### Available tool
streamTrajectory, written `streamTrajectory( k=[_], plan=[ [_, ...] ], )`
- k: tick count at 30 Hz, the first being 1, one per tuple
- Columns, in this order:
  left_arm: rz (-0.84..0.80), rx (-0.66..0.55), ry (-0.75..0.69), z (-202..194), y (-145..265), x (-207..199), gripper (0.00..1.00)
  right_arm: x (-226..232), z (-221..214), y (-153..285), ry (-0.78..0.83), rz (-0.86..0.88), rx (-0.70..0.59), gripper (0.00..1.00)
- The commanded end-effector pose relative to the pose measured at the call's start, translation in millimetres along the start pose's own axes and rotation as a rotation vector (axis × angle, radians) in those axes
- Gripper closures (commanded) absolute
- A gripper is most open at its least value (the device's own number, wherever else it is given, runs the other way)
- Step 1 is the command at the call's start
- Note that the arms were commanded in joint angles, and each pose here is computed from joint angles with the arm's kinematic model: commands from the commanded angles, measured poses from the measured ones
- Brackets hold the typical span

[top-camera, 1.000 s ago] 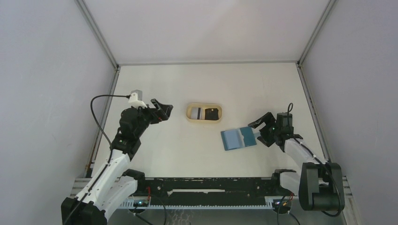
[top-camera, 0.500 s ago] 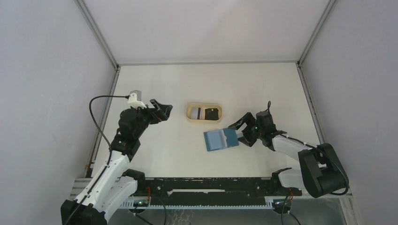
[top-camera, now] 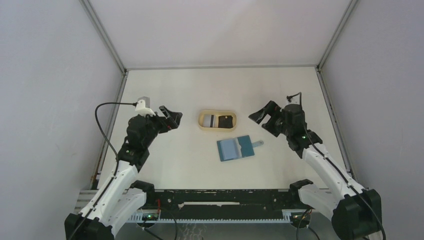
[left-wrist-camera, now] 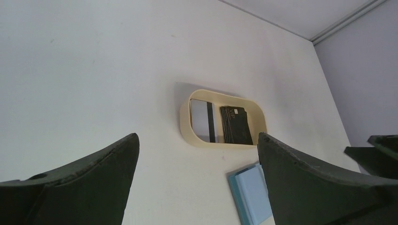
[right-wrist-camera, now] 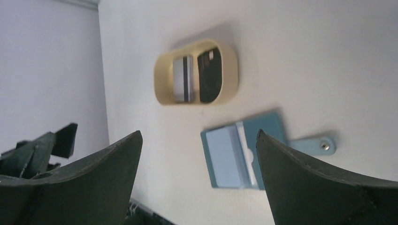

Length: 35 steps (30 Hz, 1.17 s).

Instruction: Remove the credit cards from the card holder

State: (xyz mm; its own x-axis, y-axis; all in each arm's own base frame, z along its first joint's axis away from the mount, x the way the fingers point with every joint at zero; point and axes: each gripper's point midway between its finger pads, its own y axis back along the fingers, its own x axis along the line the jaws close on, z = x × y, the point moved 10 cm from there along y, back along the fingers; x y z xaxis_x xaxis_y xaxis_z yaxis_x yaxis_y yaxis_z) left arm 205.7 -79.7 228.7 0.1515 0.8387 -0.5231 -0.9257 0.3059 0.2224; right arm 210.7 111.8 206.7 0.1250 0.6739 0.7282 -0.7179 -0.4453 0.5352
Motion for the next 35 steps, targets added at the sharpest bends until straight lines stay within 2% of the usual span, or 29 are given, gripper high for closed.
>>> streamTrajectory(
  k=[1,6,20,30,33,35],
  plan=[
    [0.002,-0.079,-0.003,28.1,1.5,-12.2,0.00,-11.9,20.0,10.8,0.060,-0.119,-0.145,0.00],
    [0.004,-0.107,-0.009,35.5,3.4,-15.0,0.00,-16.2,26.4,14.9,0.078,-0.163,-0.184,0.00],
    [0.024,-0.089,-0.017,36.4,4.7,-14.6,0.00,-20.9,30.7,17.9,0.158,-0.128,-0.152,0.00],
    [0.028,-0.084,-0.019,38.1,4.5,-15.4,0.00,-22.5,29.5,18.2,0.238,-0.040,-0.099,0.01],
    [0.029,-0.083,-0.019,38.3,4.6,-15.5,0.00,-26.5,26.7,15.6,0.217,0.037,-0.061,0.01],
    [0.028,-0.082,-0.021,38.4,4.9,-15.7,0.00,-28.3,27.3,14.5,0.206,0.023,-0.073,0.00]
  ],
)
